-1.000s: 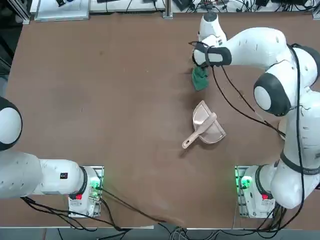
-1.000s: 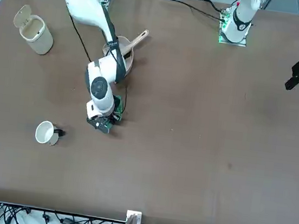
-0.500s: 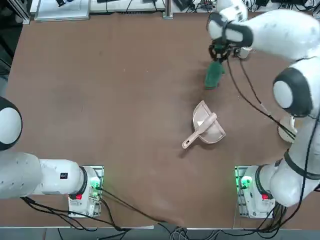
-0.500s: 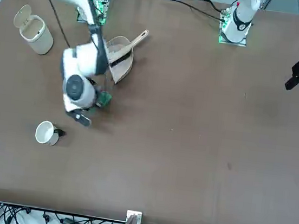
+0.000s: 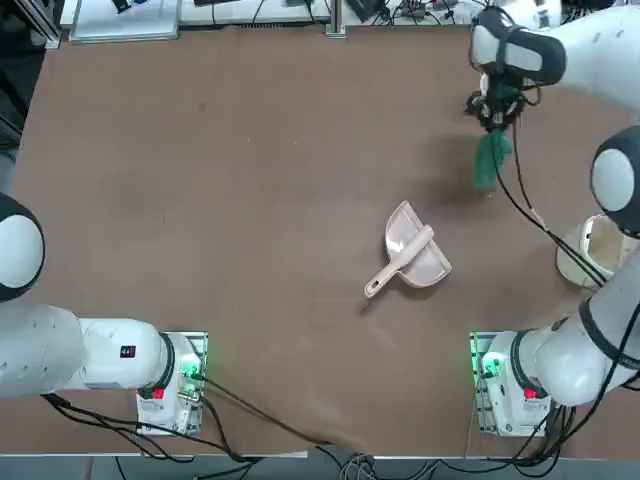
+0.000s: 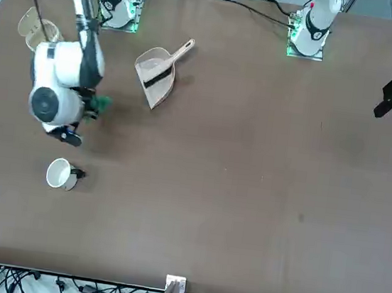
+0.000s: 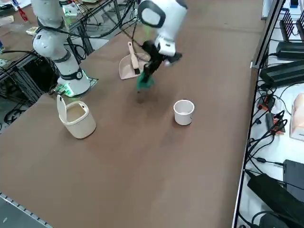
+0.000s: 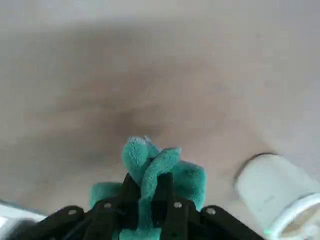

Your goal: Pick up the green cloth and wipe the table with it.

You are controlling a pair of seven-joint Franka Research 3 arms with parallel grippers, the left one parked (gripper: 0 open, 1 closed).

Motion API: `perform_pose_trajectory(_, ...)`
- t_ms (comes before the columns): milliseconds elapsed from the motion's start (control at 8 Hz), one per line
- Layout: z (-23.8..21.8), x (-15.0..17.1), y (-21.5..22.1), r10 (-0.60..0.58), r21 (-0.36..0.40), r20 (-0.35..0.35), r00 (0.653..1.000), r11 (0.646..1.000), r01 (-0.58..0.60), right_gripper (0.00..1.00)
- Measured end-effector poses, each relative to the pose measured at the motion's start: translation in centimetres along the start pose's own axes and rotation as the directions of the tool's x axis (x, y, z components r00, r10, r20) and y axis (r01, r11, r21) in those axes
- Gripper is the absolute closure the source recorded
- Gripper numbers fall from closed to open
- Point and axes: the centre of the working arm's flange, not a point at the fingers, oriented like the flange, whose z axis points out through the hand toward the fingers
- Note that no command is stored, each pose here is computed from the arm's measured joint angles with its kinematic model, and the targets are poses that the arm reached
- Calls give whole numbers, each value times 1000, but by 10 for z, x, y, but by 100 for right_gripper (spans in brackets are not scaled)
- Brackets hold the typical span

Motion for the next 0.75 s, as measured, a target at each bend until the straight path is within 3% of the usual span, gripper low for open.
perform_pose_trajectory(375,62,8,53,-9,23,20,1000,1000,9,89)
perform_pose_trajectory(750,113,3,30,82,52,-35,996,995,-80,89)
